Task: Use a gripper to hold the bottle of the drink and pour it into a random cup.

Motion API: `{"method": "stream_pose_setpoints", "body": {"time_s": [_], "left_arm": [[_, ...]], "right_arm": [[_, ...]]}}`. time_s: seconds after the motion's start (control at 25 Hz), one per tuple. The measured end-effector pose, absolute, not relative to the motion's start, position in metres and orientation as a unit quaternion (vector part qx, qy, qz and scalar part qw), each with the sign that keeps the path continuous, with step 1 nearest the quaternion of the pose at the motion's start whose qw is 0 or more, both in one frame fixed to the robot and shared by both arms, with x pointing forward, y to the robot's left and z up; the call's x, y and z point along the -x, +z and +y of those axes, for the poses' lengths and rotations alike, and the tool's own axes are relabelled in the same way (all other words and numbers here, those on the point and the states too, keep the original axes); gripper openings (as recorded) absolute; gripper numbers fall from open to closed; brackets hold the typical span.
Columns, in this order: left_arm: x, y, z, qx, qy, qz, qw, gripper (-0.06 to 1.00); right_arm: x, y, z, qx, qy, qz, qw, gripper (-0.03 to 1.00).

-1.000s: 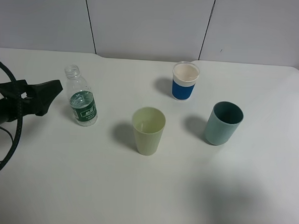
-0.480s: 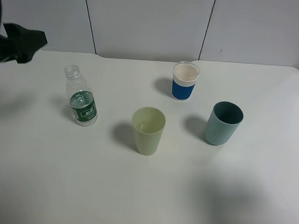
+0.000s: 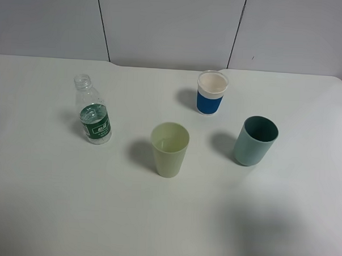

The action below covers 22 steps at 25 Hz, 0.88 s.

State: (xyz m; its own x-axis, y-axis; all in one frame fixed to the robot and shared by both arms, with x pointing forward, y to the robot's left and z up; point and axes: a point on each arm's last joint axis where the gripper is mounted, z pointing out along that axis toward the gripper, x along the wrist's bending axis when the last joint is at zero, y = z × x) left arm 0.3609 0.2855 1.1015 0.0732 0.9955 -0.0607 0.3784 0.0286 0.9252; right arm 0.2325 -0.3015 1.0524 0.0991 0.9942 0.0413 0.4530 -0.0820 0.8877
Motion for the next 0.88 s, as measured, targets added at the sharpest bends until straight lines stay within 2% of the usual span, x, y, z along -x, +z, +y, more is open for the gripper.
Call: {"method": "stream_pose_setpoints", "body": {"time_s": [0.4, 0.88], "left_arm": [[-0.290, 1.100, 0.305, -0.595, 0.373, 0.590, 0.399, 0.91], [-0.252, 1.092, 0.316, -0.547, 0.402, 0.635, 0.370, 0.91]], "right_arm": [[-0.233, 1.052, -0.301, -0.640, 0.362, 0.565, 0.374, 0.74], [-0.233, 1.052, -0.301, -0.640, 0.362, 0.565, 0.374, 0.74]]}}
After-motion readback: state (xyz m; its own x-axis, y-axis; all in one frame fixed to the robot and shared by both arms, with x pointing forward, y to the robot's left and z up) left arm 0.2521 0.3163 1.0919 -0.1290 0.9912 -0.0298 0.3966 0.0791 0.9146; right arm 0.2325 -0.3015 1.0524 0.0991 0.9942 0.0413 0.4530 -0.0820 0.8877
